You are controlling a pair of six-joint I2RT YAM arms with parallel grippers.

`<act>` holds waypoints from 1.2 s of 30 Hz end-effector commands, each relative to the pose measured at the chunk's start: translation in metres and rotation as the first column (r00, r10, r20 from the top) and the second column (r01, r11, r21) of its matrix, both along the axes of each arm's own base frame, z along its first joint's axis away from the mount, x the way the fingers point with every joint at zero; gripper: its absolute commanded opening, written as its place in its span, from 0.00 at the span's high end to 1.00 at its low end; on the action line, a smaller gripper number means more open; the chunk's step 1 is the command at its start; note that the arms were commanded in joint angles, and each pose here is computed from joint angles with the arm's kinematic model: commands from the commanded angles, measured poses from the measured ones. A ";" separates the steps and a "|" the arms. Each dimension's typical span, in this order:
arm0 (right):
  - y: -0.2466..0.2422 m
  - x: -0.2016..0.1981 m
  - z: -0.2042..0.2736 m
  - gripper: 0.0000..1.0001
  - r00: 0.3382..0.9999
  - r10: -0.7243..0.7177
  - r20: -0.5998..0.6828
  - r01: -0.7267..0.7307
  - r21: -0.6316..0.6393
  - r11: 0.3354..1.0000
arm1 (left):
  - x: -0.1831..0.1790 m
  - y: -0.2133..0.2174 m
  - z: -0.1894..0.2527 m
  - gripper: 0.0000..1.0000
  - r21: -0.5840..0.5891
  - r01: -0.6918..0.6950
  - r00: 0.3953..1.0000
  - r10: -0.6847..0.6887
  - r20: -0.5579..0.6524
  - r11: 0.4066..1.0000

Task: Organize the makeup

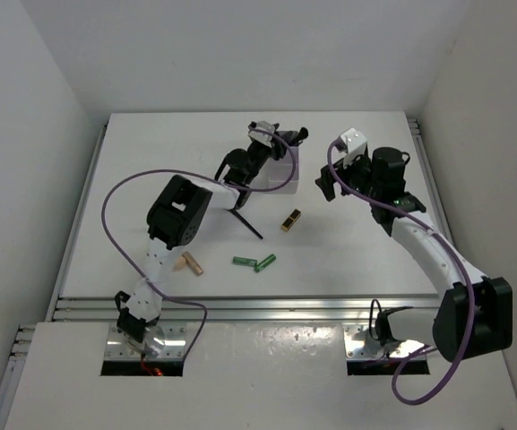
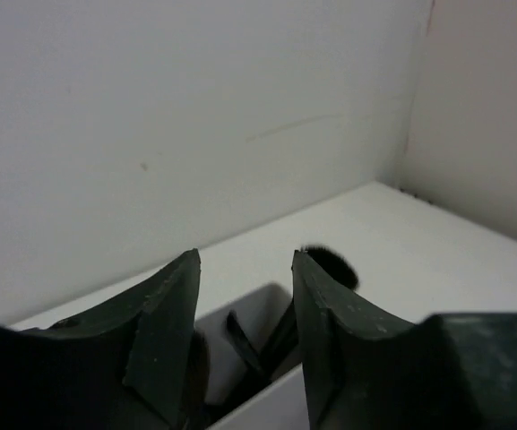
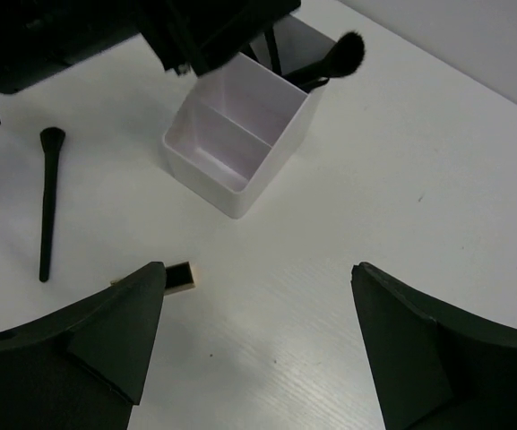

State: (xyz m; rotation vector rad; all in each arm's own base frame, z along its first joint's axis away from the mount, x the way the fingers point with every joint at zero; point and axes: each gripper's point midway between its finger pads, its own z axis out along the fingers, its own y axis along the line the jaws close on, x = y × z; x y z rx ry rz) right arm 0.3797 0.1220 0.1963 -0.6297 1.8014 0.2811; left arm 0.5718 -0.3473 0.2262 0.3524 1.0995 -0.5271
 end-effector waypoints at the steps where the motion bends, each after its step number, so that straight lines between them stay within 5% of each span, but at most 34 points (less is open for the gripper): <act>1: 0.008 0.007 0.023 0.13 0.999 0.055 0.000 -0.055 0.001 0.999 | -0.025 0.008 0.052 0.46 -0.046 0.074 0.994 -0.070 0.085 0.996; 4: 0.012 -0.002 0.001 0.12 0.985 0.100 -0.144 -0.106 -0.041 0.993 | -0.026 0.022 0.079 0.39 -0.057 0.059 0.994 -0.054 0.091 0.997; 9: 0.034 -0.004 -0.002 0.12 0.968 0.156 -0.196 -0.184 -0.131 0.974 | -0.022 0.056 0.151 0.36 -0.048 -0.043 0.994 0.048 0.103 0.998; 14: 0.073 -0.008 -0.032 0.18 0.910 0.233 -0.343 -0.281 -0.099 0.955 | -0.012 0.117 0.174 0.34 0.029 -0.315 0.939 0.316 -0.136 0.949; 17: 0.109 -0.007 -0.060 0.18 0.849 0.259 -0.461 -0.344 -0.108 0.933 | -0.020 0.179 0.189 0.34 0.074 -0.484 0.839 0.486 -0.243 0.872; 18: 0.123 0.013 -0.024 0.19 0.872 0.268 -0.409 -0.334 -0.097 0.938 | -0.025 0.194 0.158 0.33 0.172 -0.497 0.779 0.525 -0.344 0.851; 20: 0.156 0.025 -0.034 0.23 0.829 0.274 -0.488 -0.369 -0.107 0.923 | -0.045 0.243 0.140 0.33 0.264 -0.543 0.663 0.600 -0.447 0.797; 23: 0.177 0.030 -0.090 0.26 0.756 0.213 -0.620 -0.388 -0.162 0.907 | -0.073 0.309 0.096 0.31 0.332 -0.596 0.492 0.659 -0.568 0.731; 28: 0.222 0.024 -0.119 0.26 0.772 0.241 -0.588 -0.433 -0.209 0.876 | -0.160 0.402 0.027 0.29 0.419 -0.640 0.251 0.690 -0.679 0.645; 31: 0.239 0.014 -0.149 0.26 0.765 0.224 -0.604 -0.435 -0.229 0.871 | -0.197 0.424 -0.003 0.28 0.472 -0.649 0.162 0.714 -0.681 0.597; 36: 0.238 0.019 -0.188 0.28 0.779 0.124 -0.614 -0.401 -0.337 0.852 | -0.224 0.425 -0.033 0.26 0.536 -0.618 0.117 0.741 -0.661 0.575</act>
